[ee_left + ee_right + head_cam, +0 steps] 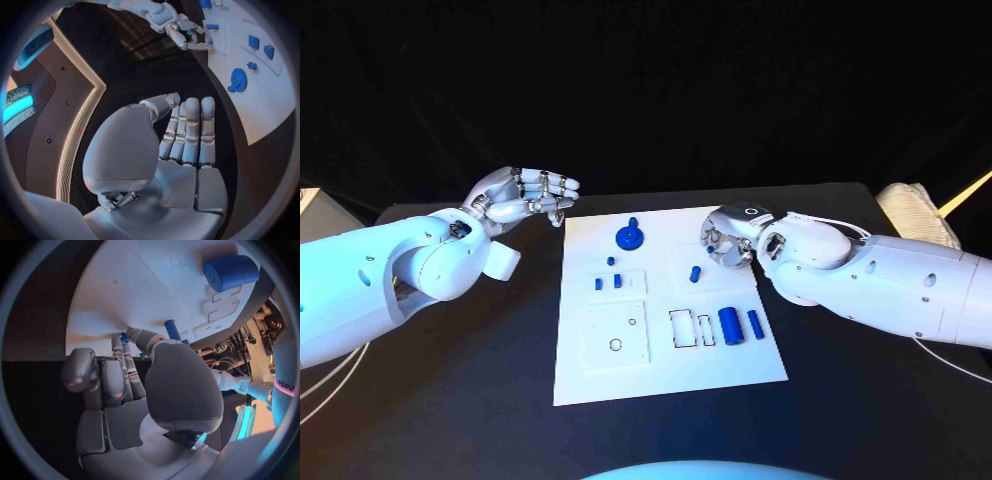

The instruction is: Assemble the parts on the task board

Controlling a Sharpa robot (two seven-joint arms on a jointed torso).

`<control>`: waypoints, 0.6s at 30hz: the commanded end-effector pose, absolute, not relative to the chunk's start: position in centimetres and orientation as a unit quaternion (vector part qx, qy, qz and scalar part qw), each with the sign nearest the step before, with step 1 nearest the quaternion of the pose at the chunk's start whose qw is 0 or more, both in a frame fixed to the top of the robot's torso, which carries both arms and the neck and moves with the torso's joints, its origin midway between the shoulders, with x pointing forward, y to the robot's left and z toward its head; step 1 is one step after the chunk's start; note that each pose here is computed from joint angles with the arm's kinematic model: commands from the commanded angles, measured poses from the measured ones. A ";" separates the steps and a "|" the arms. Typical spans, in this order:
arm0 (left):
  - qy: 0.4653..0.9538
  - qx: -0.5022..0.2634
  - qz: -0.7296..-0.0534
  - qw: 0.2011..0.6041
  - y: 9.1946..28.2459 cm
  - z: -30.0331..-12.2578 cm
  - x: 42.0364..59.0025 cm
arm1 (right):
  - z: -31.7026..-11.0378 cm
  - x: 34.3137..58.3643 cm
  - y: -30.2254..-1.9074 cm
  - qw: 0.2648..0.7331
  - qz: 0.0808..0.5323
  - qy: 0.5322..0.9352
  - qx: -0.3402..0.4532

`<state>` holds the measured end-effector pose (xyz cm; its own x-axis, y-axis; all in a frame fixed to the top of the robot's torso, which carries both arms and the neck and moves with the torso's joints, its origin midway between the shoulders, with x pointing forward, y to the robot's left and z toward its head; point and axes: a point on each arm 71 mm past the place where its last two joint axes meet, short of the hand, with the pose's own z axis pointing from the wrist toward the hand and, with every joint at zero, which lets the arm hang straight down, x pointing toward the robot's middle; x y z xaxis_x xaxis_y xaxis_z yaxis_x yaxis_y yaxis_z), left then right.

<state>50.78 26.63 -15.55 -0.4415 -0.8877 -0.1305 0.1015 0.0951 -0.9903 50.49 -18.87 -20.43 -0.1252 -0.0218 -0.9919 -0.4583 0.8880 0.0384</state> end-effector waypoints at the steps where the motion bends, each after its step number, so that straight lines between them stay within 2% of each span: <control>1: 0.605 -0.322 -0.598 0.416 26.5 -15.4 50.7 | -21.4 50.1 -18.3 0.622 0.170 0.743 -0.177; 18: 0.607 -0.323 -0.596 0.415 26.5 -15.4 50.7 | -22.6 50.1 -17.9 0.614 0.154 0.753 -0.177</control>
